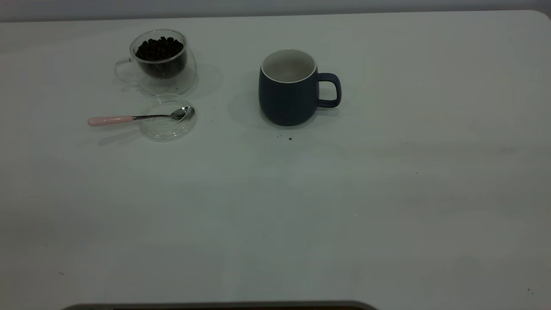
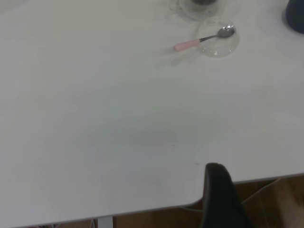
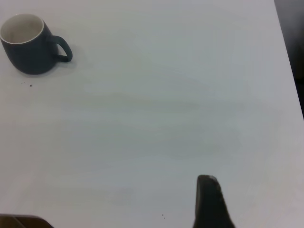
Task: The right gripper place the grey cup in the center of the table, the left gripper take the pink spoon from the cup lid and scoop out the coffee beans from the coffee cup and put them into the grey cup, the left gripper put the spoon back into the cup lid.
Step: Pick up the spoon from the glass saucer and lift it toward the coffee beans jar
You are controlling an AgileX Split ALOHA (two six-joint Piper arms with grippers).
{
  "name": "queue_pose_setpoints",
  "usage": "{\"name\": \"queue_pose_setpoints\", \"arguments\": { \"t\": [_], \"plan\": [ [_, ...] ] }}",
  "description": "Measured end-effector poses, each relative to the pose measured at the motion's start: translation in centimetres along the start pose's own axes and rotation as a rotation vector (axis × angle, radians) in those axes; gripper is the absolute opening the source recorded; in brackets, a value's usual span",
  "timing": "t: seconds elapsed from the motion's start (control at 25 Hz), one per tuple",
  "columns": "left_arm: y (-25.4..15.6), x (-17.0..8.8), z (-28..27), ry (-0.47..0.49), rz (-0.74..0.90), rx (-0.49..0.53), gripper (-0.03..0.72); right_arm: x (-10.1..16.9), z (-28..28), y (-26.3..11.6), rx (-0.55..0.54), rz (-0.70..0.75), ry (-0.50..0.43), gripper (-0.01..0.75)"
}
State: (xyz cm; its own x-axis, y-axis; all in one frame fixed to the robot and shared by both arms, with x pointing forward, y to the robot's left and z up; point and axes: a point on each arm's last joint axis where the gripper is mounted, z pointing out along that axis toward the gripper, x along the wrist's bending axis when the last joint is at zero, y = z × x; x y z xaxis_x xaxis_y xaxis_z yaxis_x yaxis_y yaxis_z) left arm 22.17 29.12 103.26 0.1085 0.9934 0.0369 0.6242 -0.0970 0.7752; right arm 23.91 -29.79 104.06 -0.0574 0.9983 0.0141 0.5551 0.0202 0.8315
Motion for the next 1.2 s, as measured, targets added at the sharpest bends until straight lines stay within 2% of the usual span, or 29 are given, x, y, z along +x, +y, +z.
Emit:
{"name": "queue_pose_setpoints", "arguments": {
  "t": [0.92, 1.04, 1.12, 1.2],
  "plan": [
    [0.1, 0.0, -0.1, 0.002, -0.003, -0.012, 0.468, 0.0, 0.0, 0.0, 0.001, 0.001, 0.002, 0.506],
    [1.3, 0.2, -0.3, 0.019, -0.005, -0.104, 0.459, 0.0, 0.0, 0.0, 0.001, 0.001, 0.002, 0.506],
    [2.7, 0.5, 0.4, 0.022, -0.034, -0.114, 0.443, 0.0, 0.0, 0.0, 0.001, 0.001, 0.002, 0.506],
    [4.1, 0.8, 1.6, 0.018, -0.110, -0.073, 0.422, 0.0, 0.0, 0.0, 0.000, 0.001, 0.002, 0.506]
  ]
}}
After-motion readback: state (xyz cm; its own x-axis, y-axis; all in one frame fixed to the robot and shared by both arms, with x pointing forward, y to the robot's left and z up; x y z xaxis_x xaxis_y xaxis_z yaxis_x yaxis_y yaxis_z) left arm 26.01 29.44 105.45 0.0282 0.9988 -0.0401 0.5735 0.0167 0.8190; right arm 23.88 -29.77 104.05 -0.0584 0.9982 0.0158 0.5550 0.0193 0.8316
